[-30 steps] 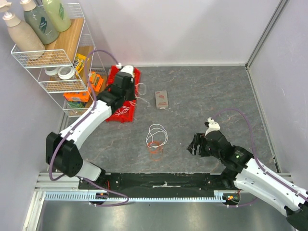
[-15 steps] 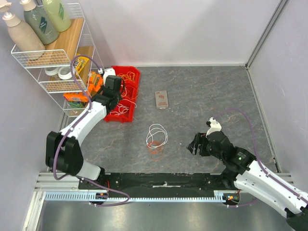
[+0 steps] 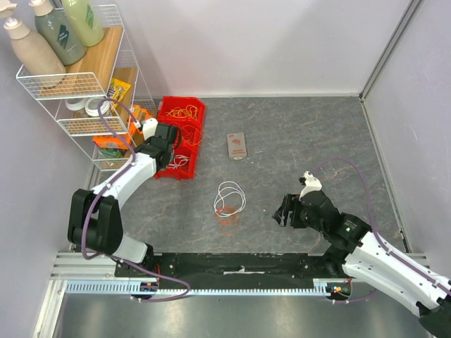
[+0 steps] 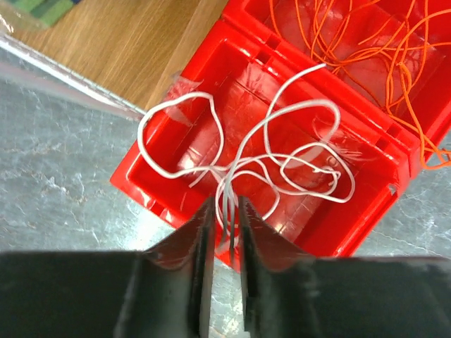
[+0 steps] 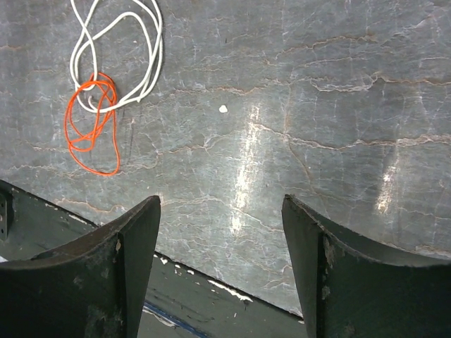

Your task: Untangle the cables

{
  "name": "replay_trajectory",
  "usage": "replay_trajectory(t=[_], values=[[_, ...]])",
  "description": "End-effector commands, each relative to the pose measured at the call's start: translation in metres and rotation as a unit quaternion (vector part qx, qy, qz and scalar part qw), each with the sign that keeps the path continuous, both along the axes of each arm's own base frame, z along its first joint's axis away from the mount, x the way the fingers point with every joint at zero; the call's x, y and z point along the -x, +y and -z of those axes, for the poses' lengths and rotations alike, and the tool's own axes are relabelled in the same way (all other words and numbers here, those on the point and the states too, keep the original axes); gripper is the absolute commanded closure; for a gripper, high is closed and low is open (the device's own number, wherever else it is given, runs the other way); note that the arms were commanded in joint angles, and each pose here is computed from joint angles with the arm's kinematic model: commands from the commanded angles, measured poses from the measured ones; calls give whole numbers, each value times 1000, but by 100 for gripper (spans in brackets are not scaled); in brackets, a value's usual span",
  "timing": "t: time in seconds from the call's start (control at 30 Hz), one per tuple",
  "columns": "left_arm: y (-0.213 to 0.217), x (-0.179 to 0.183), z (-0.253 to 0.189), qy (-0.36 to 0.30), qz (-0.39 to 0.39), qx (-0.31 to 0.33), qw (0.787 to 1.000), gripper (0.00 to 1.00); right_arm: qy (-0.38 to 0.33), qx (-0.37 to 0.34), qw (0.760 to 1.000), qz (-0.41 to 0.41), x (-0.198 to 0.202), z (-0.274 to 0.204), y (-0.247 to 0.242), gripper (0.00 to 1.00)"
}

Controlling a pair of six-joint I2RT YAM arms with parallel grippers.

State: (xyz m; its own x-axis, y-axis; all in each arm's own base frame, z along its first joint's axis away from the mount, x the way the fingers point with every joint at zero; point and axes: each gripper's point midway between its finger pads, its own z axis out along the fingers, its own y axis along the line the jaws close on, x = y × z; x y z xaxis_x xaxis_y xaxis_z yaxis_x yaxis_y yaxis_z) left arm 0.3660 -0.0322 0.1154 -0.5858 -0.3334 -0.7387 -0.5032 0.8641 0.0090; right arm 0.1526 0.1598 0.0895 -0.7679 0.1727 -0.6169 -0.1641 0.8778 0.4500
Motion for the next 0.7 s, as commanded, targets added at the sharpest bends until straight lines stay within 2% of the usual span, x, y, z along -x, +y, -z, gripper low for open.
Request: replay_trajectory(t=[0.0, 0.13, 0.23, 0.3, 0.37, 0.4, 0.5, 0.67], values=[[5, 8, -27, -60, -44, 33, 997, 64, -20, -14, 1000, -15, -11, -16, 14, 23], [-1, 17, -41, -84, -25, 59, 994, 43, -15, -13, 999, -29, -13, -13, 21, 23], [-12, 24, -55, -92, 13, 86, 992, 39, -10, -13, 999, -42, -15, -8, 28, 23], [-39, 28, -61, -92, 93, 127, 983, 39, -9, -14, 998, -55, -17, -3, 36, 23], [-79, 35, -65, -102, 204, 186, 956, 39, -4, -12, 998, -65, -21, 3, 43, 23], [-101, 42, -65, -101, 259, 221, 935, 39, 6, -18, 996, -82, -18, 6, 50, 23], [-154, 73, -48, -70, 373, 289, 879, 41, 9, -36, 994, -103, -23, 6, 67, 24], [-222, 131, 11, 22, 465, 271, 843, 41, 18, -47, 991, -127, -36, 13, 92, 30]])
